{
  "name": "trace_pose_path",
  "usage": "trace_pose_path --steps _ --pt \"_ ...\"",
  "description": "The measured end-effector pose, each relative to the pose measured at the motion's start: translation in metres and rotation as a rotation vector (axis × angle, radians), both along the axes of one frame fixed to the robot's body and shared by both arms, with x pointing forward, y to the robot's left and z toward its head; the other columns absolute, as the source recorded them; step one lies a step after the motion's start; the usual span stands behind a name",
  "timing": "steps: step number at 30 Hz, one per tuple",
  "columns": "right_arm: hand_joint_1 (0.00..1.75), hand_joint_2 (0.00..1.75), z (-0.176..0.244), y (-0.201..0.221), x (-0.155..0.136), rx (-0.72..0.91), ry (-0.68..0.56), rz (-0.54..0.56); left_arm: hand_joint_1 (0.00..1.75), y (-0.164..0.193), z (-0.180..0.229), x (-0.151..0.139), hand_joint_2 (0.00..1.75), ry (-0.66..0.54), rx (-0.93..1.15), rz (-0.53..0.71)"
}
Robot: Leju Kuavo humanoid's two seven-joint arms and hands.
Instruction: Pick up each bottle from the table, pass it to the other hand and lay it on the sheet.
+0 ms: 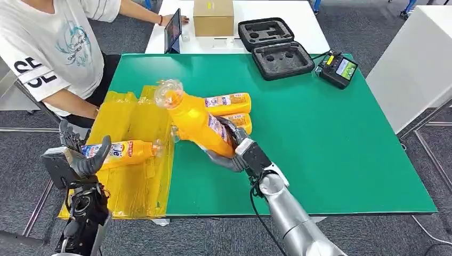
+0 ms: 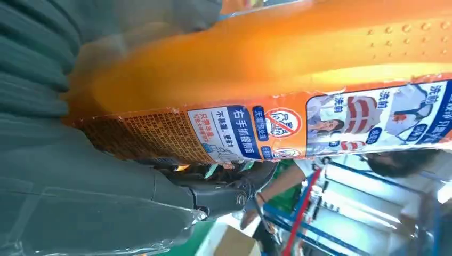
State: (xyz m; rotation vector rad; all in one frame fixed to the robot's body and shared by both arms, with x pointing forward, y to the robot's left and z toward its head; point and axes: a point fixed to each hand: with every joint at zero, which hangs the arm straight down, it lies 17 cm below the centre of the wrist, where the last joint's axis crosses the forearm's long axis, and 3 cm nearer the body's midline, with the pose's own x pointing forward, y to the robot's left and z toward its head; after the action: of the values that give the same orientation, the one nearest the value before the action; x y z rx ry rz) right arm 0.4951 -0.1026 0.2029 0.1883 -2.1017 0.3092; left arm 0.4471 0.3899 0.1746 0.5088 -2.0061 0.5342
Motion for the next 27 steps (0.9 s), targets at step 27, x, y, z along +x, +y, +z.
trace_pose_path --steps 27 --pt "1.75 1.75 -0.027 0.016 -0.012 0.152 0.116 -0.029 0.0 -0.205 0.01 -0.019 1.75 -0.003 -0.253 -0.847"
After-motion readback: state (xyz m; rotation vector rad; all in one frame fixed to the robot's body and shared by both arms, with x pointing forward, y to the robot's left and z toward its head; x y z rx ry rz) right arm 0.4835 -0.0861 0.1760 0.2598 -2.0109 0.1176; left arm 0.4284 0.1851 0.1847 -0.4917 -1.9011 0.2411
